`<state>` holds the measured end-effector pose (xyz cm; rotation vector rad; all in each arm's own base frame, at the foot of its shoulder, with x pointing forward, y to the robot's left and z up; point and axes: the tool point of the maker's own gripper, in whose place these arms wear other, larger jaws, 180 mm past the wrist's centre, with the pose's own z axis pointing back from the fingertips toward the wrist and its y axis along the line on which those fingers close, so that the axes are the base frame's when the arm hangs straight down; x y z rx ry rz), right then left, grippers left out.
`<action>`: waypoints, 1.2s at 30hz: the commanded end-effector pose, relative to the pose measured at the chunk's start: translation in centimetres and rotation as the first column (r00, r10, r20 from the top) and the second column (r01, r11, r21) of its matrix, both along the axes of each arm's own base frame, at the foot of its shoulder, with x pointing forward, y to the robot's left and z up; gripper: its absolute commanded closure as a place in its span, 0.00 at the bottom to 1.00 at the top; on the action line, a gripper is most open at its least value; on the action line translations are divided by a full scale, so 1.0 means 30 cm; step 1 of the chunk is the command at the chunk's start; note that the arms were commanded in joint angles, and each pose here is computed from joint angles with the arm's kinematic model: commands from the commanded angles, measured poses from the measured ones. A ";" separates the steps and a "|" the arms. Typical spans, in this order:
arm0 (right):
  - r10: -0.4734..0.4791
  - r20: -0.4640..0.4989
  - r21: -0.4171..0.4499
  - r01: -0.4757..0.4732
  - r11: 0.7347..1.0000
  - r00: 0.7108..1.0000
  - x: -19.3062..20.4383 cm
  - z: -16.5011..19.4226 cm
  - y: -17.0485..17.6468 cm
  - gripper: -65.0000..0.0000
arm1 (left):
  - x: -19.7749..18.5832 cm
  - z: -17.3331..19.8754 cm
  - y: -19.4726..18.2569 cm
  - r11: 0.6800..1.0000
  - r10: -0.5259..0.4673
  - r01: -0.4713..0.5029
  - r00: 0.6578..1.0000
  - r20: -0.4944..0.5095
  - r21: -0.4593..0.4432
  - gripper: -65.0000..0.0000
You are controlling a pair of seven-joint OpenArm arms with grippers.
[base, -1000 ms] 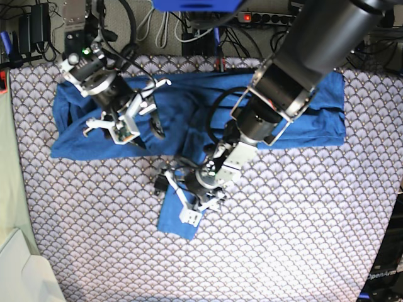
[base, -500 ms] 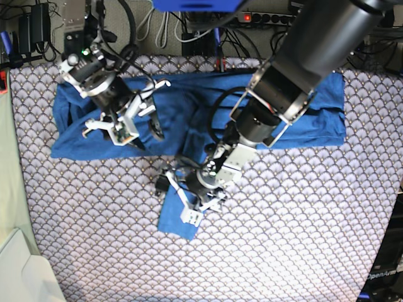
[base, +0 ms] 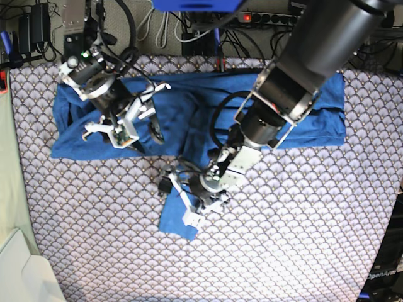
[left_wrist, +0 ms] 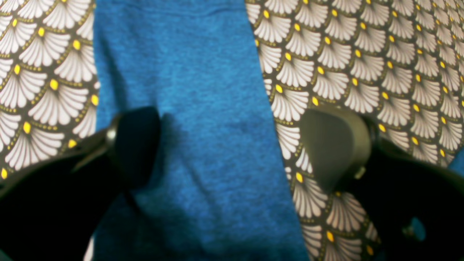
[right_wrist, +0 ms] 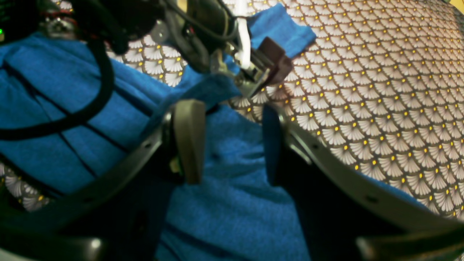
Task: Fold the T-shirt properly
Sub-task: 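Lift the sleeve end with the left gripper and fold it onto the shirt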
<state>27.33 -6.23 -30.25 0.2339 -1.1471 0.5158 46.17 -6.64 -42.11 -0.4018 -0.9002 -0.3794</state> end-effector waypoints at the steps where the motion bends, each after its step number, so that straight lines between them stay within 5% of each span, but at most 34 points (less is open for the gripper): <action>1: 0.007 0.052 0.028 -0.008 1.000 0.999 0.013 0.050 0.010 0.59 | 0.017 0.013 0.007 1.000 0.007 -0.007 1.000 -0.011 0.012 0.03; 29: 0.004 0.067 0.027 -0.006 1.000 0.998 0.027 0.063 0.006 0.59 | 0.003 0.060 -0.086 0.999 -0.036 0.036 0.999 0.021 -0.028 0.05; 32: 0.003 0.081 0.025 -0.005 1.000 0.997 0.041 0.077 0.004 0.59 | -0.015 0.039 -0.087 0.999 -0.035 0.036 0.999 0.009 -0.030 0.19; 36: 0.003 0.094 0.025 -0.005 1.000 0.996 0.051 0.089 0.004 0.59 | -0.017 0.034 -0.083 0.999 -0.052 0.052 0.998 0.020 -0.001 0.58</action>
